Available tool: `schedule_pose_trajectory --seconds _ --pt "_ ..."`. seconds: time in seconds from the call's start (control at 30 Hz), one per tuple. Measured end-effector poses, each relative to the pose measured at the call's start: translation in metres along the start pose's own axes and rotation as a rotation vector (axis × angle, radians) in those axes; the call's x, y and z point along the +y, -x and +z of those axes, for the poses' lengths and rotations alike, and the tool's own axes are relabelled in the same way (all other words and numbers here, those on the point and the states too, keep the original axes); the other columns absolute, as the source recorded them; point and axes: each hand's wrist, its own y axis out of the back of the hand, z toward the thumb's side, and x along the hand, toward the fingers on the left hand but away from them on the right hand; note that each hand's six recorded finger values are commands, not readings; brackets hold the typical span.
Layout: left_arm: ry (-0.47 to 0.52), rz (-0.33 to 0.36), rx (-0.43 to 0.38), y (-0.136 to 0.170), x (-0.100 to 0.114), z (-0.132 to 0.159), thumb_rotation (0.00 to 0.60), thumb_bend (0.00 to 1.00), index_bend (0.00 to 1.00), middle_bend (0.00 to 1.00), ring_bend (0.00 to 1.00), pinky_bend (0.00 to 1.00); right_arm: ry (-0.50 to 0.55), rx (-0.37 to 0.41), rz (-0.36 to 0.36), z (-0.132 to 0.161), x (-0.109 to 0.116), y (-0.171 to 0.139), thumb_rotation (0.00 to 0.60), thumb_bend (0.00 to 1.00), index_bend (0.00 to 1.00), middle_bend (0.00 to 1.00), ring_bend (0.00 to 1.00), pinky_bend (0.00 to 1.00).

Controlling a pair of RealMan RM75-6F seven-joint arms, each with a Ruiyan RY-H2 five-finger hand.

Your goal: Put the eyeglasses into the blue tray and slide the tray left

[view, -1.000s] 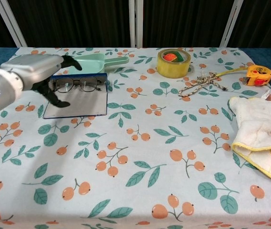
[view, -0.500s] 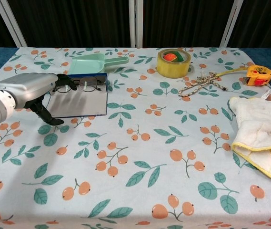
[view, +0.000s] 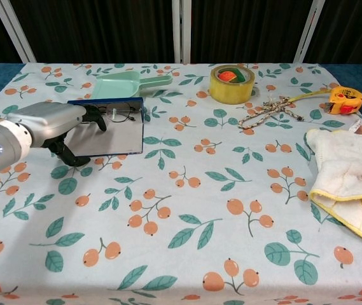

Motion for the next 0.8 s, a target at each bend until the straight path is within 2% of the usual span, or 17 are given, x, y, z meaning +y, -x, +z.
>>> schedule_pose_trajectory --seconds 0.3,0.5,0.8 --pt "-0.067 0.030 0.011 -0.005 -0.001 -0.004 0.600 0.20 0.33 0.06 0.05 0.16 0.000 0.003 0.006 0.000 -0.001 -0.001 0.600 0.22 0.00 0.00 0.00 0.00" --pt "-0.083 0.048 0.023 -0.009 0.001 -0.010 0.600 0.31 0.35 0.08 0.05 0.16 0.000 0.010 0.009 0.001 -0.001 -0.001 0.600 0.22 0.00 0.00 0.00 0.00" --pt "-0.087 0.122 0.030 -0.013 0.007 -0.012 0.600 0.38 0.37 0.10 0.05 0.16 -0.003 0.020 0.013 0.004 -0.002 0.001 0.600 0.22 0.00 0.00 0.00 0.00"
